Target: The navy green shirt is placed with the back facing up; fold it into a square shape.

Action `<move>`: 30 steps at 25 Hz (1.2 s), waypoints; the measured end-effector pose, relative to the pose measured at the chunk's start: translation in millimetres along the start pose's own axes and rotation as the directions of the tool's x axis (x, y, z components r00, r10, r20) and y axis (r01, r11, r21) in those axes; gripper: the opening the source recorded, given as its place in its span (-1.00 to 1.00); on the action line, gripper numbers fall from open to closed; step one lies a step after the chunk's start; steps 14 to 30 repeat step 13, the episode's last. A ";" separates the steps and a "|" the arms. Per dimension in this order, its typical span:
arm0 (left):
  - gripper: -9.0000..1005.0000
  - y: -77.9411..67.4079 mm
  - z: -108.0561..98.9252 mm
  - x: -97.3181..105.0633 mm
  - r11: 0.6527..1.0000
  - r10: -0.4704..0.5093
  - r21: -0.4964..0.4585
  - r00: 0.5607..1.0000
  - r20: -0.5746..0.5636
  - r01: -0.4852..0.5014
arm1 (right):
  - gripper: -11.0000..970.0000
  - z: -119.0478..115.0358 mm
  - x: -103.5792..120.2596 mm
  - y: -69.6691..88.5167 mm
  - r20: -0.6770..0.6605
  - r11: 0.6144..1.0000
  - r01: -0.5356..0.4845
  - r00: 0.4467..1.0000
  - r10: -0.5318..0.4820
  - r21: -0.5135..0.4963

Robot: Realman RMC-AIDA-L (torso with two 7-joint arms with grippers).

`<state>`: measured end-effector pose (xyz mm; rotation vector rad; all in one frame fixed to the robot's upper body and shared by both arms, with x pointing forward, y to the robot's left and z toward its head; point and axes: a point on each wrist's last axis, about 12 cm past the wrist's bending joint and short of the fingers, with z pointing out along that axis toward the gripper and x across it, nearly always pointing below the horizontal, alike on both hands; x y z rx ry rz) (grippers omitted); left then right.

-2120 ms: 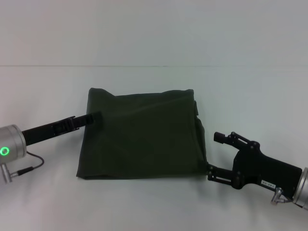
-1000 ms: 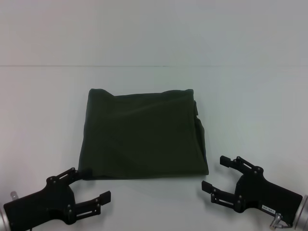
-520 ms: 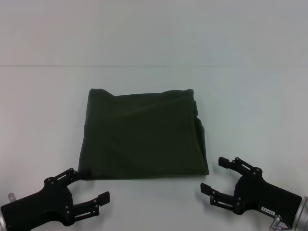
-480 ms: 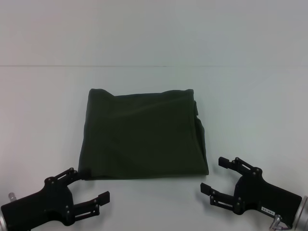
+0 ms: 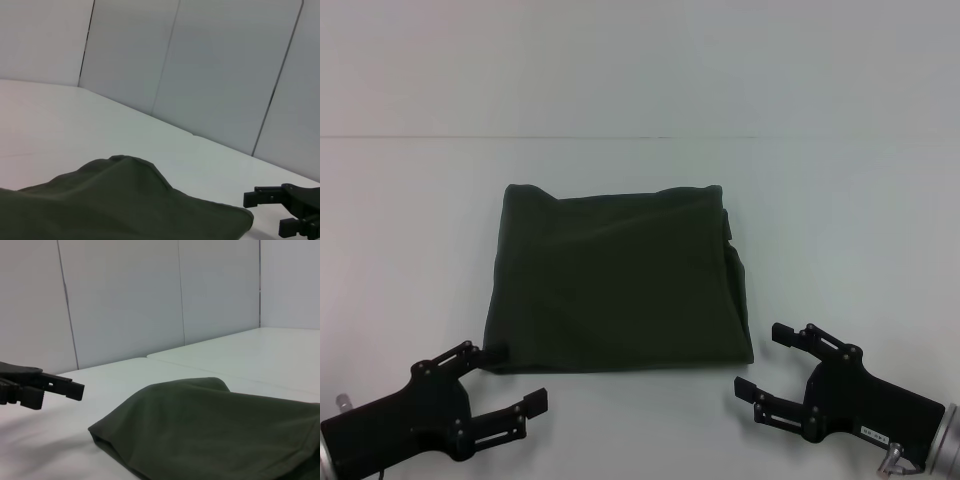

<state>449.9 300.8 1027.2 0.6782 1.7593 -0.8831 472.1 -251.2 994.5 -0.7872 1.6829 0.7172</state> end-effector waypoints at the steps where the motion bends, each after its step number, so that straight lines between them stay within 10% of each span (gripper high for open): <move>1: 0.76 0.1 -0.1 0.0 1.000 -0.001 -0.001 1.000 0.001 0.001 | 0.89 0.0 0.0 0.0 0.000 1.000 0.000 1.000 0.000 0.000; 30: 0.76 -0.3 2.8 -1.2 1.000 0.000 0.004 1.000 0.006 0.000 | 0.89 -1.2 1.1 0.6 -0.001 1.000 -0.004 1.000 0.004 0.004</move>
